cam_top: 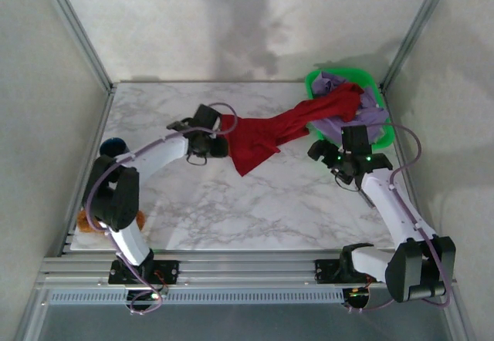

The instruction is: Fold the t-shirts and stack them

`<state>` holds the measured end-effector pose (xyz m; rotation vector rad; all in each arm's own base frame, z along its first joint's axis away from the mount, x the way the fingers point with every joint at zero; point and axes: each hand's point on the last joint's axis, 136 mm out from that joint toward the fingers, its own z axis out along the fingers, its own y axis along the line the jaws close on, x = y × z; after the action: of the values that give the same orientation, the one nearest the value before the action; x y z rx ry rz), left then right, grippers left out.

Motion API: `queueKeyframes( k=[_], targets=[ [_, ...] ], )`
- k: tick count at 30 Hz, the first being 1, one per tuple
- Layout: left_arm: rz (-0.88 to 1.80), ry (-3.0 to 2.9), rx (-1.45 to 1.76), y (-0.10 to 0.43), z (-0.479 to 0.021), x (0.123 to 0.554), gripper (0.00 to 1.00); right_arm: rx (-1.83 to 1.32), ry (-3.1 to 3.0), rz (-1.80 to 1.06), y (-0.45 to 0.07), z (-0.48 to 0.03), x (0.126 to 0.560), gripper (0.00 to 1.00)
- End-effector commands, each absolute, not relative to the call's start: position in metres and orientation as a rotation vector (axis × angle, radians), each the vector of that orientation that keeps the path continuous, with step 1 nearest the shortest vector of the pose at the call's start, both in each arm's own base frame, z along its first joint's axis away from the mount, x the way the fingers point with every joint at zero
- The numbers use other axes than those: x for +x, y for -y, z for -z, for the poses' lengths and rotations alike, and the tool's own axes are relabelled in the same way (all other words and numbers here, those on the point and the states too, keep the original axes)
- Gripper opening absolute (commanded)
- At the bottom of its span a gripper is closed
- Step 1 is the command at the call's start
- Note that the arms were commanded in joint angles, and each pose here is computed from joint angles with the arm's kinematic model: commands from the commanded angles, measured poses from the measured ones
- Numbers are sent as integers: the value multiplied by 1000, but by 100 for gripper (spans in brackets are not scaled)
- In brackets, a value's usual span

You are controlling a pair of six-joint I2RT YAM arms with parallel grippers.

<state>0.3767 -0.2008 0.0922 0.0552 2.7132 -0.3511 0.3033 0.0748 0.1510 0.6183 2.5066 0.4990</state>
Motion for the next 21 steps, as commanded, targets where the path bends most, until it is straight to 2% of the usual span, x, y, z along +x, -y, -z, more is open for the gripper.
queueKeyframes(
  k=[1,5,8,13,21],
  targets=[
    [455,-2728,77,239,-75,364,50,594,-2495,-471,-70,-161,306,99],
    [517,-2741,116,270,-65,355,49,595,-2501,-464,-67,-159,301,99],
    [472,-2760,107,269,-52,357,48,608,-2503,-461,-65,-155,296,99],
    [242,-2771,100,254,-39,365,42,621,-2514,-453,-62,-148,287,99],
    [288,-2758,144,275,-34,356,42,633,-2523,-442,-58,-140,279,99]
  ],
)
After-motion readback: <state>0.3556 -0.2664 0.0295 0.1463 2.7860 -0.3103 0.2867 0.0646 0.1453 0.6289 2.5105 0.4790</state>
